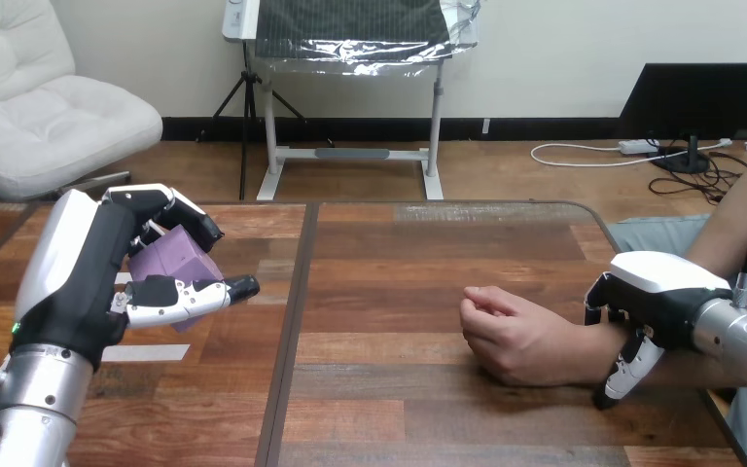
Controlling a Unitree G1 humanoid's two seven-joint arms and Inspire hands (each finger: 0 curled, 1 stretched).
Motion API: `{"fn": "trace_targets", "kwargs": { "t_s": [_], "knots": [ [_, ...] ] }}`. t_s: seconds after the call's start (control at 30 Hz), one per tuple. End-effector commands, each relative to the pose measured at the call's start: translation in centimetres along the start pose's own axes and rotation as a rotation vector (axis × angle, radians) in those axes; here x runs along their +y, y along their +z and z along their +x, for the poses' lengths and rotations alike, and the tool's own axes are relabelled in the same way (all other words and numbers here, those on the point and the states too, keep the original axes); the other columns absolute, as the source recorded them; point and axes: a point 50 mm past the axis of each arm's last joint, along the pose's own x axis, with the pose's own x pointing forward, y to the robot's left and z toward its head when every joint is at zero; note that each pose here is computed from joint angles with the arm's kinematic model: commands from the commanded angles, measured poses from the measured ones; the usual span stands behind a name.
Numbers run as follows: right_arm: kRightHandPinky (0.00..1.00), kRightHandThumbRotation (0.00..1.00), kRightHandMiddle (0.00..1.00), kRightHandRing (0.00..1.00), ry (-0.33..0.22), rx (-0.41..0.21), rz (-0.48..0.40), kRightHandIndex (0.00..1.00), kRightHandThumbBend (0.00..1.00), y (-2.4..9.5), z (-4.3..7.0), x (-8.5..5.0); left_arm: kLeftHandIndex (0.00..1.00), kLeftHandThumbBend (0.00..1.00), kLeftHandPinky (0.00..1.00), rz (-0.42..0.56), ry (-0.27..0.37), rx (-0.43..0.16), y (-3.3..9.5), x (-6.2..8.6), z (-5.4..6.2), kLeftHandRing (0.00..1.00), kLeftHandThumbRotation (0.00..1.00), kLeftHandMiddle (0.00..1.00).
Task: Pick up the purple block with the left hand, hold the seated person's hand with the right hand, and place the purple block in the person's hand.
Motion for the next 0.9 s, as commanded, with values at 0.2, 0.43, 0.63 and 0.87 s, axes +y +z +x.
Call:
{"fn": "trace_targets", "kwargs": {
  "t_s": [0.2, 0.43, 0.63, 0.87],
  "knots": [
    [0.14, 0.0, 0.33, 0.22, 0.104, 0.034, 0.063, 0.44, 0.88, -0.7, -0.2, 4.1, 0.43, 0.62, 0.3, -0.016, 0.052, -0.091, 1.6, 1.0, 1.3, 0.35, 0.0, 0.4],
    [0.18, 0.0, 0.37, 0.27, 0.078, 0.021, 0.093, 0.46, 0.88, -0.6, -0.2, 3.9, 0.42, 0.62, 0.28, -0.04, 0.036, -0.075, 1.1, 0.5, 1.4, 0.34, 0.0, 0.4],
    [0.21, 0.0, 0.39, 0.29, 0.056, 0.007, 0.109, 0.48, 0.87, -0.6, -0.2, 3.5, 0.43, 0.62, 0.28, -0.064, 0.014, -0.05, 0.8, 0.0, 1.6, 0.33, 0.0, 0.4],
    [0.23, 0.0, 0.4, 0.31, 0.03, -0.006, 0.135, 0.5, 0.85, -0.4, -0.2, 2.7, 0.44, 0.62, 0.27, -0.096, -0.009, -0.027, 0.4, -0.8, 1.9, 0.33, 0.0, 0.4]
  ]
}}
